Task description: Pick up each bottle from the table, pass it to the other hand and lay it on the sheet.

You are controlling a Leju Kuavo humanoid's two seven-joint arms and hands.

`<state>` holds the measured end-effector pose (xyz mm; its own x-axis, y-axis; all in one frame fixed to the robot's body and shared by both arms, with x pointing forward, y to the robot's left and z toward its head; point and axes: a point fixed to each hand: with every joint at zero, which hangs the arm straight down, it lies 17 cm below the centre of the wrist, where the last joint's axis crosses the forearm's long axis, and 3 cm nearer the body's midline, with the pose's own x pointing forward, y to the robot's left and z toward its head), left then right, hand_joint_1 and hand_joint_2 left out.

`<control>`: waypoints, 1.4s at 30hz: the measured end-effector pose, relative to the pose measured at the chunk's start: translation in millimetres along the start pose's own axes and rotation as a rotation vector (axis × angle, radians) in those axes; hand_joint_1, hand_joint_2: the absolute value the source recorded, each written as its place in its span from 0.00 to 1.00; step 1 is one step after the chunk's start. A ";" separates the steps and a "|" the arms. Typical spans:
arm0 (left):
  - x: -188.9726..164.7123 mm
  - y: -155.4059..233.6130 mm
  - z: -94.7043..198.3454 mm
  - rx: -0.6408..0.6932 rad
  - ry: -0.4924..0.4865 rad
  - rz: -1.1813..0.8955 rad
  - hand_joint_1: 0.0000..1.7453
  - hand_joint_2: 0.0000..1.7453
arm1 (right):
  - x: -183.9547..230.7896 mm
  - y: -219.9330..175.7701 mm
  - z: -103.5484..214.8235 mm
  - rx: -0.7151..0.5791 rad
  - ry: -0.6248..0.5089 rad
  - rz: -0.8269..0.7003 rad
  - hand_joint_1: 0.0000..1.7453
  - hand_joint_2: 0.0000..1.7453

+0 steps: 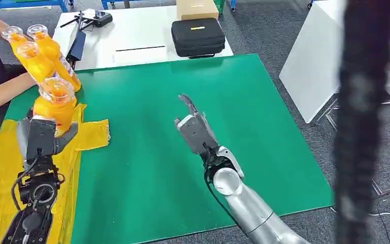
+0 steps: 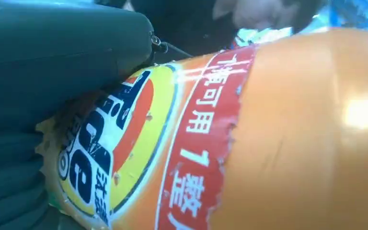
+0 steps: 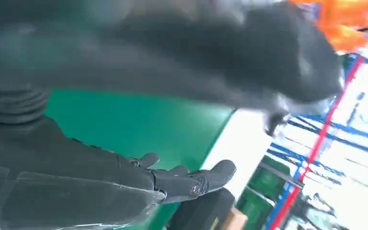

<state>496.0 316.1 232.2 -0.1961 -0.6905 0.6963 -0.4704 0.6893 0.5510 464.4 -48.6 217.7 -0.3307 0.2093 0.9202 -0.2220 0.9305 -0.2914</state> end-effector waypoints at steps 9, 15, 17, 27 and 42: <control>-99.9 -114.4 53.6 -0.497 -0.041 -0.703 1.00 1.00 | 49.6 -30.3 3.5 -0.060 -0.126 -0.138 0.00 0.00; -126.1 -131.9 62.0 -0.613 -0.050 -0.807 0.00 1.00 | 62.1 -33.8 6.2 -0.058 -0.161 -0.155 0.00 0.00; -131.3 -133.6 61.3 -0.643 -0.059 -0.850 0.00 0.00 | 64.4 -33.0 6.6 -0.051 -0.167 -0.166 0.00 0.00; -151.0 -127.0 59.3 -0.686 -0.059 -0.945 0.00 0.00 | 65.8 -30.6 8.0 -0.039 -0.168 -0.182 0.00 0.00; -64.9 -86.9 24.1 -0.376 -0.180 -0.774 0.00 0.00 | 48.0 -45.8 16.5 -0.068 -0.120 -0.152 0.00 0.00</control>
<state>528.8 295.7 128.1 -0.0872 -0.9962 -0.0012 -0.2188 0.0179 0.9756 443.6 -86.2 270.9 -0.4058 0.0310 0.9134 -0.2170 0.9676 -0.1293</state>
